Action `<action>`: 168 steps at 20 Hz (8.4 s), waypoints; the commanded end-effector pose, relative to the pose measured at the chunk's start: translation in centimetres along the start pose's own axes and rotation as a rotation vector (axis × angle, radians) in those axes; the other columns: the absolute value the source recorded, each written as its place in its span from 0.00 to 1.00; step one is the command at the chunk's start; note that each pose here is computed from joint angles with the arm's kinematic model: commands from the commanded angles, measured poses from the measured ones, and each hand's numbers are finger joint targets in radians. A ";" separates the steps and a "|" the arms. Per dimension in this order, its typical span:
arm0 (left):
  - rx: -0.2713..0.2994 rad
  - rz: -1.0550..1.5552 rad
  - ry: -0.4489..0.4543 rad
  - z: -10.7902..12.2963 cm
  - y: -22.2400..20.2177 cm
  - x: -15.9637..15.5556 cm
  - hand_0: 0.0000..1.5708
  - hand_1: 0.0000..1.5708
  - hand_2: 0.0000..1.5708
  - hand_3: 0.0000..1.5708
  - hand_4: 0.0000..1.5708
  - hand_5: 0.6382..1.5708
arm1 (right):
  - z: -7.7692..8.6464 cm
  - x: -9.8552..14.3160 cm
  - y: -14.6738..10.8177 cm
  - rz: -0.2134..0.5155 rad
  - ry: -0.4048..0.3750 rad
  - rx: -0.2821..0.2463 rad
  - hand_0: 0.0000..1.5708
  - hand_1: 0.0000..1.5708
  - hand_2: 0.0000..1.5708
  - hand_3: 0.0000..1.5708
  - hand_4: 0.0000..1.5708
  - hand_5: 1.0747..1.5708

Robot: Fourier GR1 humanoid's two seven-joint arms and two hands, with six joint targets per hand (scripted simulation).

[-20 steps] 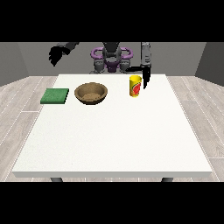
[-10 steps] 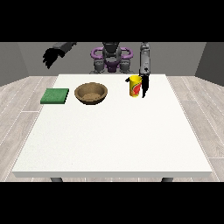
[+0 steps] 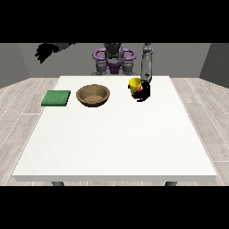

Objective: Pick the cup and pour the ball into the bowl, then pick the bowl and place it on the pad

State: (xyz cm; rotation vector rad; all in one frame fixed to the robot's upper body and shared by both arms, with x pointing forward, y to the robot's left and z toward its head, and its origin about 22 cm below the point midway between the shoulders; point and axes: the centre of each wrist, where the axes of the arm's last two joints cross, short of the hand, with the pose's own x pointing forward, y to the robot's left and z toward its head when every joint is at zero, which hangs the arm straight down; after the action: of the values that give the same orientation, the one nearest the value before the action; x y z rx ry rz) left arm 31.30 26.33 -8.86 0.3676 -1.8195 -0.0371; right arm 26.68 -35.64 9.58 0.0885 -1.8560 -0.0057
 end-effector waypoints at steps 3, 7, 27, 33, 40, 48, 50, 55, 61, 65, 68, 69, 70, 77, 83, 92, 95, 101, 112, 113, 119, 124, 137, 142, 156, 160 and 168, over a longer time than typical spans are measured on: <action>-0.104 -0.132 0.085 -0.7 -4.8 1.8 0.81 0.81 1.00 1.00 0.89 0.86 | -0.3 0.3 -4.5 -0.004 0.139 -0.075 0.00 0.00 0.00 0.17 0.41 0.99; -0.187 -0.344 0.031 -2.4 -6.1 3.8 0.82 0.82 1.00 1.00 0.90 0.89 | 2.4 -3.3 -5.8 -0.013 0.207 -0.131 0.00 0.00 0.00 0.20 0.40 0.98; -0.276 -1.283 -0.171 -6.8 -18.4 13.2 0.84 0.84 1.00 1.00 0.90 0.98 | 0.5 -5.7 -5.5 -0.052 0.244 -0.078 0.00 0.00 0.00 0.10 0.45 0.98; -0.249 -1.597 -0.283 -8.1 -20.3 16.4 0.92 0.92 1.00 1.00 0.69 1.00 | 2.0 -7.7 -5.7 -0.052 0.284 -0.083 0.00 0.00 0.00 0.19 0.45 0.97; -0.378 -1.732 -0.317 -5.8 -21.7 17.4 0.16 0.16 0.79 0.99 0.69 1.00 | 1.0 -8.8 -3.9 -0.072 0.291 -0.080 0.00 0.00 0.00 0.21 0.44 0.96; -0.314 -1.579 -0.350 -6.7 -21.0 20.2 0.00 0.00 0.73 0.95 0.66 1.00 | 0.0 -7.4 -5.6 -0.055 0.293 -0.157 0.00 0.00 0.00 0.17 0.44 0.95; -0.294 -1.414 -0.273 -7.4 -18.4 18.8 0.48 0.48 1.00 0.98 0.70 0.98 | 1.4 -8.9 -4.5 -0.066 0.344 -0.182 0.00 0.00 0.00 0.11 0.45 0.96; -0.197 -0.886 -0.152 -10.7 -13.5 21.2 0.51 0.51 0.76 0.56 0.83 0.98 | 1.5 -8.0 -6.0 -0.030 0.312 -0.261 0.00 0.00 0.00 0.07 0.48 0.97; -0.139 -0.250 -0.021 -13.9 -8.6 25.5 0.00 0.00 0.00 0.00 0.71 1.00 | 0.6 -8.5 -4.6 -0.034 0.312 -0.296 0.00 0.00 0.00 0.00 0.50 0.97; -0.225 0.022 -0.015 -15.4 -4.1 26.0 0.00 0.00 0.00 0.00 0.67 1.00 | 1.8 -11.2 -2.3 -0.082 0.352 -0.345 0.00 0.00 0.00 0.00 0.50 0.98; -0.279 0.105 -0.043 -16.7 1.1 25.7 0.00 0.00 0.00 0.00 0.67 0.99 | 2.8 -12.3 -1.5 -0.081 0.331 -0.370 0.00 0.00 0.00 0.00 0.46 0.99; -0.294 0.145 -0.047 -17.1 1.7 26.2 0.00 0.00 0.00 0.00 0.67 0.99 | 2.5 -12.3 -1.7 -0.094 0.313 -0.386 0.00 0.00 0.00 0.00 0.46 0.99; -0.302 0.136 -0.051 -17.4 3.5 26.1 0.00 0.00 0.00 0.00 0.67 0.99 | 1.6 -12.9 0.5 -0.109 0.313 -0.394 0.00 0.00 0.00 0.00 0.46 0.99; -0.308 0.141 -0.054 -17.3 9.5 26.6 0.00 0.00 0.00 0.00 0.65 0.99 | 2.6 -15.4 -1.0 -0.144 0.304 -0.397 0.00 0.00 0.00 0.00 0.45 0.99; -0.275 0.134 -0.064 -17.3 15.6 27.7 0.00 0.00 0.00 0.00 0.64 0.96 | 0.6 -16.3 1.0 -0.135 0.278 -0.350 0.00 0.00 0.00 0.00 0.37 0.98; -0.231 0.143 -0.112 -15.7 16.9 28.0 0.00 0.00 0.00 0.00 0.65 0.96 | -0.3 -17.4 0.4 -0.144 0.253 -0.331 0.00 0.00 0.00 0.00 0.30 0.95; -0.181 0.132 -0.120 -15.6 19.8 28.4 0.00 0.00 0.00 0.00 0.65 0.97 | 0.4 -18.5 2.3 -0.136 0.260 -0.297 0.00 0.00 0.00 0.00 0.28 0.95; -0.244 0.130 -0.142 -14.8 17.3 28.9 0.00 0.00 0.00 0.00 0.65 0.96 | -1.2 -18.8 3.9 -0.164 0.228 -0.320 0.00 0.00 0.00 0.00 0.29 0.96; -0.245 0.161 -0.218 -15.0 19.6 30.5 0.00 0.00 0.00 0.00 0.65 0.96 | 2.6 -19.1 -0.5 0.118 0.452 -0.532 1.00 1.00 1.00 1.00 0.60 0.80; -0.248 0.167 -0.225 -15.0 20.4 31.1 0.00 0.00 0.00 0.00 0.67 0.95 | 3.7 -19.3 -0.9 0.140 0.449 -0.546 1.00 1.00 1.00 1.00 0.58 0.81; -0.235 0.180 -0.178 -15.1 20.9 29.5 0.00 0.00 0.00 0.00 0.74 0.95 | 2.5 -17.7 -1.6 0.265 0.485 -0.556 1.00 1.00 1.00 0.82 0.63 0.94; -0.195 0.164 -0.061 -14.6 22.5 26.4 0.00 0.00 0.00 0.00 0.76 0.95 | -0.9 -13.1 -4.7 0.343 0.537 -0.548 1.00 1.00 1.00 0.71 0.65 0.95; -0.121 0.157 -0.011 -12.6 25.5 22.2 0.00 0.00 0.00 0.00 0.77 0.97 | -5.9 -1.0 -12.5 0.387 0.547 -0.520 1.00 1.00 1.00 0.43 0.68 0.99; -0.049 0.131 -0.004 -11.9 27.0 21.4 0.00 0.00 0.00 0.00 0.77 0.97 | -4.2 -4.3 -11.2 0.391 0.587 -0.451 1.00 1.00 1.00 0.34 0.70 0.99; -0.069 0.127 -0.112 -11.5 28.7 21.7 0.00 0.00 0.00 0.00 0.77 0.98 | -5.3 -5.6 -10.1 0.255 0.515 -0.516 1.00 1.00 1.00 0.34 0.65 1.00; -0.075 0.112 -0.078 -11.4 29.5 22.2 0.00 0.00 0.00 0.00 0.76 0.99 | -4.7 -5.7 -10.9 0.170 0.566 -0.555 1.00 1.00 1.00 0.38 0.63 1.00; -0.046 0.128 -0.062 -10.6 31.2 21.2 0.00 0.00 0.00 0.00 0.76 0.99 | -4.8 -3.3 -12.8 0.272 0.532 -0.668 0.99 0.99 0.96 0.59 0.00 0.97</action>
State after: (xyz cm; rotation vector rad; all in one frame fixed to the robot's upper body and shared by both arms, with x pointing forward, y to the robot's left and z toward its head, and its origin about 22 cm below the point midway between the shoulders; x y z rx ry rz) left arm 29.98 50.65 21.71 0.2119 -1.9272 -0.0218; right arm 32.86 -47.88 6.48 -0.5297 -1.2580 -0.3760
